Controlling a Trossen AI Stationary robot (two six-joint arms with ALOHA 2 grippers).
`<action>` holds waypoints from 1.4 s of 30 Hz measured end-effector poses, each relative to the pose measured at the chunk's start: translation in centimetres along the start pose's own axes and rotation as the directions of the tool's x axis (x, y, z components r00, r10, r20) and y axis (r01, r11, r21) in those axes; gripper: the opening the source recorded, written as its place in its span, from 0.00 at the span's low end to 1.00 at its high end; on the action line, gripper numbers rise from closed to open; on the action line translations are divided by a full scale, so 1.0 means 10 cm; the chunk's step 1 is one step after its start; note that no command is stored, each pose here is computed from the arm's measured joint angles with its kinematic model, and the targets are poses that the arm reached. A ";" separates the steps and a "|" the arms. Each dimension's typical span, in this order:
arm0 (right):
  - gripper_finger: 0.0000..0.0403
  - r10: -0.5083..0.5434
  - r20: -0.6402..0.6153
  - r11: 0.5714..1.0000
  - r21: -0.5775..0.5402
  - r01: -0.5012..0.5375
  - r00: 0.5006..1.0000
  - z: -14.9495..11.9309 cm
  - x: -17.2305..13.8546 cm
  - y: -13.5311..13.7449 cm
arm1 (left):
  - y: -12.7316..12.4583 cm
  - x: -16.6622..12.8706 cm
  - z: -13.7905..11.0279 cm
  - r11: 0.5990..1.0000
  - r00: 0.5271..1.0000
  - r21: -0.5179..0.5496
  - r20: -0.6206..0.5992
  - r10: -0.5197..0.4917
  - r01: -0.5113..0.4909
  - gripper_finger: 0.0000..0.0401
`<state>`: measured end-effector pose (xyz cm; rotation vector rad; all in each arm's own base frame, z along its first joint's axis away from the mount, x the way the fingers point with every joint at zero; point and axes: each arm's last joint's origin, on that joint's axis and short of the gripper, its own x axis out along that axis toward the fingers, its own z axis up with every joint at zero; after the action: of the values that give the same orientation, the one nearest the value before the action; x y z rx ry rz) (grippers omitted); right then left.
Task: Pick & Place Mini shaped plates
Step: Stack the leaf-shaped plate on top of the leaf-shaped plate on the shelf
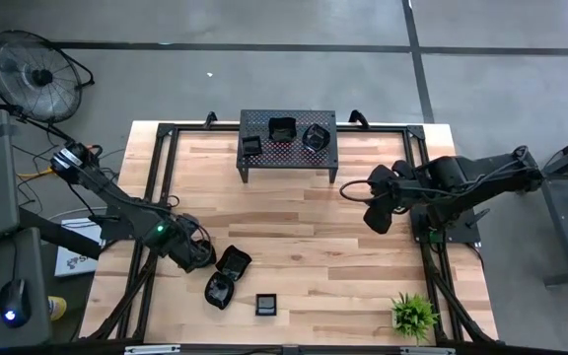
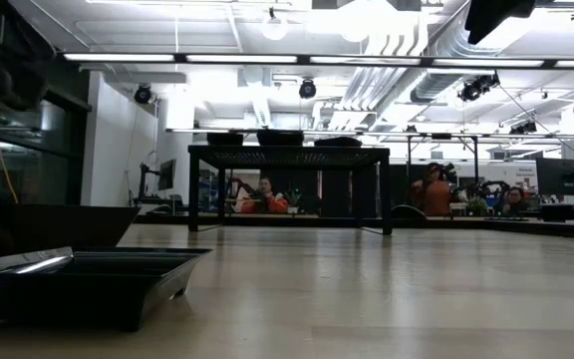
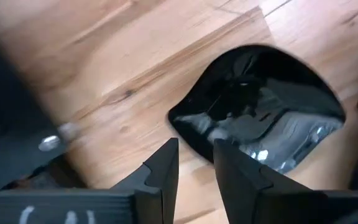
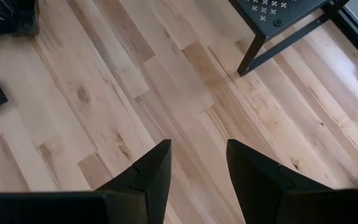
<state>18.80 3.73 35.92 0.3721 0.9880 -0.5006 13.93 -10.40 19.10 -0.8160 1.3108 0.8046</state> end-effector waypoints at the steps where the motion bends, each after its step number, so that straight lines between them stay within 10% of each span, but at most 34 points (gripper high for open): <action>1: 0.37 0.002 0.000 1.000 -0.003 -0.002 1.000 -0.01 0.00 0.01 | 0.00 0.05 0.01 1.000 1.000 -0.008 -0.002 -0.015 0.015 0.24; 42: 0.37 0.020 -0.004 1.000 -0.015 -0.021 1.000 -0.05 -0.03 0.05 | 0.09 0.17 -0.01 0.999 0.996 -0.001 -0.075 0.045 -0.045 0.24</action>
<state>18.63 4.51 35.92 0.3692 0.9904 -0.4737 13.21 -9.96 17.30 -0.8281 1.3989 0.8187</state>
